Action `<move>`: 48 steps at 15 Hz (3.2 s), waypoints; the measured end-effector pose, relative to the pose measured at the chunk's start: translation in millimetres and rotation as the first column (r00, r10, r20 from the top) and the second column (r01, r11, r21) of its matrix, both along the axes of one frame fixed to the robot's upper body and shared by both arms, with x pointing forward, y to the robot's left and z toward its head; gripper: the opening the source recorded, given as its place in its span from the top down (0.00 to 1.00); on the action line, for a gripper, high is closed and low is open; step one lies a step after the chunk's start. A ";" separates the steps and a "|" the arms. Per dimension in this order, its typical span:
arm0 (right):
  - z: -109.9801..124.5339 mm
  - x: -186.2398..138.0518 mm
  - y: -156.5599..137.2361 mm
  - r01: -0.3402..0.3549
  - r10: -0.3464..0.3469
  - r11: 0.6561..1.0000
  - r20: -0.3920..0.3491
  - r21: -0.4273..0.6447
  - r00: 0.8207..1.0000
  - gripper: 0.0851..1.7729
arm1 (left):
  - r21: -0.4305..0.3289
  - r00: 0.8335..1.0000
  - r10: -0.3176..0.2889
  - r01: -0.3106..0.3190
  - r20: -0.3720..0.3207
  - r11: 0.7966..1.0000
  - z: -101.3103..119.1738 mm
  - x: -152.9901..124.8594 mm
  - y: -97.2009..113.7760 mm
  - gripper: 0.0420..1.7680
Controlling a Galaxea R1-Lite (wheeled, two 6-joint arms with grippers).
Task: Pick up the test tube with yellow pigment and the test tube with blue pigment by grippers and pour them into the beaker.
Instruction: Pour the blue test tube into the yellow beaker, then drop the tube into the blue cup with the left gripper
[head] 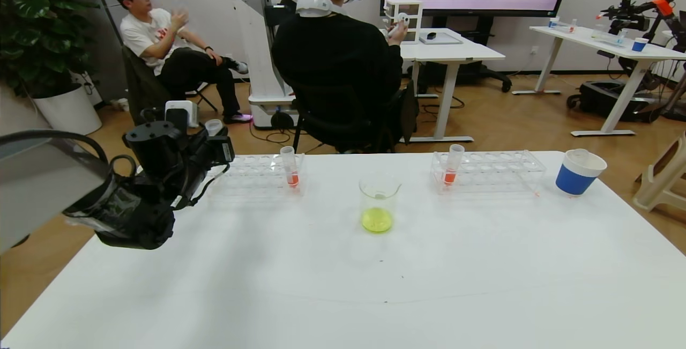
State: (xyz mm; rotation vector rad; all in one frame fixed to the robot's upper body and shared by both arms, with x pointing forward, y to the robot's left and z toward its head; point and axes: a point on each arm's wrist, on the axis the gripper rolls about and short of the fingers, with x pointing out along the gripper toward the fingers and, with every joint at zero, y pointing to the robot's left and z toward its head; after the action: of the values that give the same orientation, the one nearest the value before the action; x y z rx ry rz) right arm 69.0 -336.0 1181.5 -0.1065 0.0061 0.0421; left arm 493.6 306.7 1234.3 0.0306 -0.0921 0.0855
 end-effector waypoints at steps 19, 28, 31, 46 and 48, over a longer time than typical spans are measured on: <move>0.0 0.0 0.0 0.000 0.000 1.000 0.000 0.000 1.000 0.02 | 0.486 0.680 -0.712 0.569 0.176 0.663 52.8 -25.0 -160.8 0.73; 0.0 0.0 0.0 0.000 0.000 1.000 0.000 0.000 1.000 0.02 | 0.767 0.599 -0.792 0.452 0.119 0.456 19.0 -19.6 -182.2 0.73; 0.0 0.0 0.0 0.000 0.000 1.000 0.000 0.000 1.000 0.02 | 0.853 0.577 -0.810 0.364 0.109 0.374 13.6 -20.0 -187.3 0.73; 0.0 0.0 0.0 0.000 0.000 1.000 0.000 0.000 1.000 0.02 | 0.983 0.498 -0.863 0.100 0.087 0.157 -10.1 5.7 -181.9 0.73; 0.0 0.0 0.0 0.000 0.000 1.000 0.000 0.000 1.000 0.02 | 0.988 0.482 -0.872 0.068 0.090 0.140 -12.6 9.9 -182.0 0.73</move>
State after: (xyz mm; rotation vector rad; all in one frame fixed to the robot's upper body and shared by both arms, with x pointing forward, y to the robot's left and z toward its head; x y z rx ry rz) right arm 69.0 -336.0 1181.5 -0.1065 0.0061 0.0421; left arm 503.5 124.7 1221.8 1.2001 -0.9608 -0.7866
